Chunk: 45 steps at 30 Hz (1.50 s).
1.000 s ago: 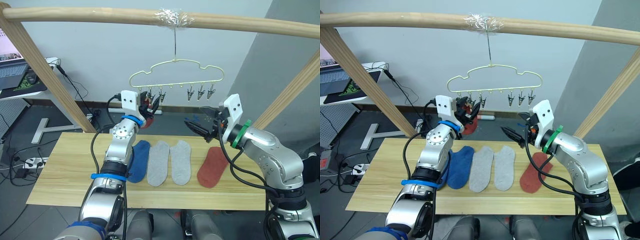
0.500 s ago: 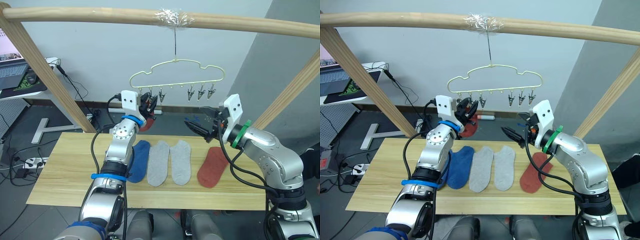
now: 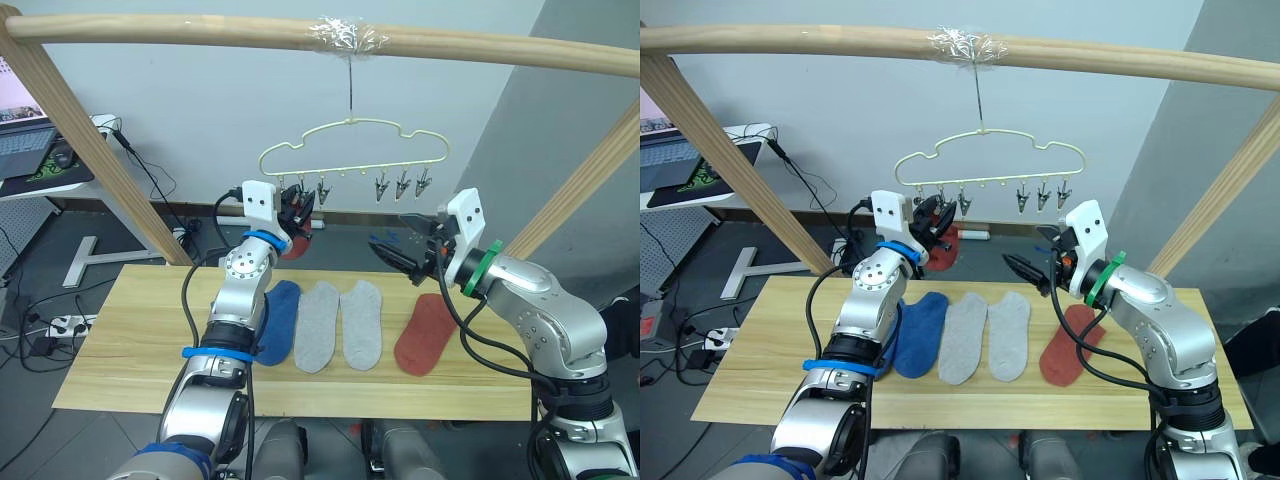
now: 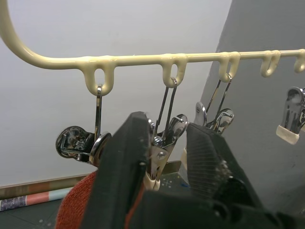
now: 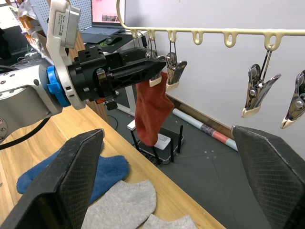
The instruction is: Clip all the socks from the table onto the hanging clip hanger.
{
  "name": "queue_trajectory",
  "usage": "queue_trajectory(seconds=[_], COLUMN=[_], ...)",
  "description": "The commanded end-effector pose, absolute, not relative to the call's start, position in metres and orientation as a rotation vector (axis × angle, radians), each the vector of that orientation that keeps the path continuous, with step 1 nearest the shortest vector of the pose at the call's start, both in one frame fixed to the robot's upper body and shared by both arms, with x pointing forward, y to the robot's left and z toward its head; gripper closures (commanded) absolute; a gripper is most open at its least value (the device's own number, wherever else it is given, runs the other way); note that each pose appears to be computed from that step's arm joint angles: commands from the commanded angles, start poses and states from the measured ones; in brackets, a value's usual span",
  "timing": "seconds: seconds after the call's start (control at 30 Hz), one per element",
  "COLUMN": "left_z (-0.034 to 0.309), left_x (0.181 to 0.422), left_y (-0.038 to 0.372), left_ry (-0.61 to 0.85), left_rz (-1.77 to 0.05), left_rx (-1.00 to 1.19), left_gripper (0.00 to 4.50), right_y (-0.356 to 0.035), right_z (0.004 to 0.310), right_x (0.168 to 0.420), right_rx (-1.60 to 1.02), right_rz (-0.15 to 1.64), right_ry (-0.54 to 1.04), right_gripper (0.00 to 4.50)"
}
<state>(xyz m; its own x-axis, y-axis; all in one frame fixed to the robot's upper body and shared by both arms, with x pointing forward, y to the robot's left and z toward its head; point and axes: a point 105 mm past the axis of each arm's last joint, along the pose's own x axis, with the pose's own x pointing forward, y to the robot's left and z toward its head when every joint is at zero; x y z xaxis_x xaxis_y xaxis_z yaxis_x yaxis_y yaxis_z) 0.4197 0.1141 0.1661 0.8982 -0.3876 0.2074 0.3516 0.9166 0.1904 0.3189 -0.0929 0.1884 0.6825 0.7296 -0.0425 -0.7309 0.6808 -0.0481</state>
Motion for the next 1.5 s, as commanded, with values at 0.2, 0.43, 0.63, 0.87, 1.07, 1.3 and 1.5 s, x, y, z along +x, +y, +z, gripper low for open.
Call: queue_trajectory(seconds=[0.2, 0.43, 0.63, 0.87, 1.07, 1.3, 1.5], left_z=[0.187, 0.186, 0.183, 0.185, 0.181, 0.179, 0.178], left_x=[0.416, 0.415, 0.412, 0.405, 0.4, 0.395, 0.395], left_y=[0.111, 0.113, 0.119, 0.128, 0.137, 0.135, 0.135], left_ry=[-0.329, -0.32, -0.26, -0.19, -0.178, -0.173, -0.164], left_rz=[-0.395, -0.395, -0.447, -0.515, -0.487, -0.485, -0.485], left_rx=[0.14, 0.14, 0.039, -0.033, -0.008, -0.01, -0.007], left_gripper=[4.46, 4.46, 4.46, 4.46, 4.46, 4.46, 4.46], right_y=[-0.094, -0.092, -0.103, -0.135, -0.157, -0.17, -0.175], right_z=[0.203, 0.2, 0.139, 0.059, 0.014, 0.005, -0.013], right_x=[0.314, 0.312, 0.312, 0.321, 0.337, 0.348, 0.344], right_rx=[-0.069, -0.068, -0.151, -0.19, -0.204, -0.236, -0.173], right_rz=[0.823, 0.835, 0.788, 0.645, 0.496, 0.423, 0.382], right_ry=[-0.035, -0.025, 0.173, 0.438, 0.529, 0.516, 0.567], right_gripper=[0.0, 0.0, 0.0, 0.0, 0.0, 0.0, 0.0])
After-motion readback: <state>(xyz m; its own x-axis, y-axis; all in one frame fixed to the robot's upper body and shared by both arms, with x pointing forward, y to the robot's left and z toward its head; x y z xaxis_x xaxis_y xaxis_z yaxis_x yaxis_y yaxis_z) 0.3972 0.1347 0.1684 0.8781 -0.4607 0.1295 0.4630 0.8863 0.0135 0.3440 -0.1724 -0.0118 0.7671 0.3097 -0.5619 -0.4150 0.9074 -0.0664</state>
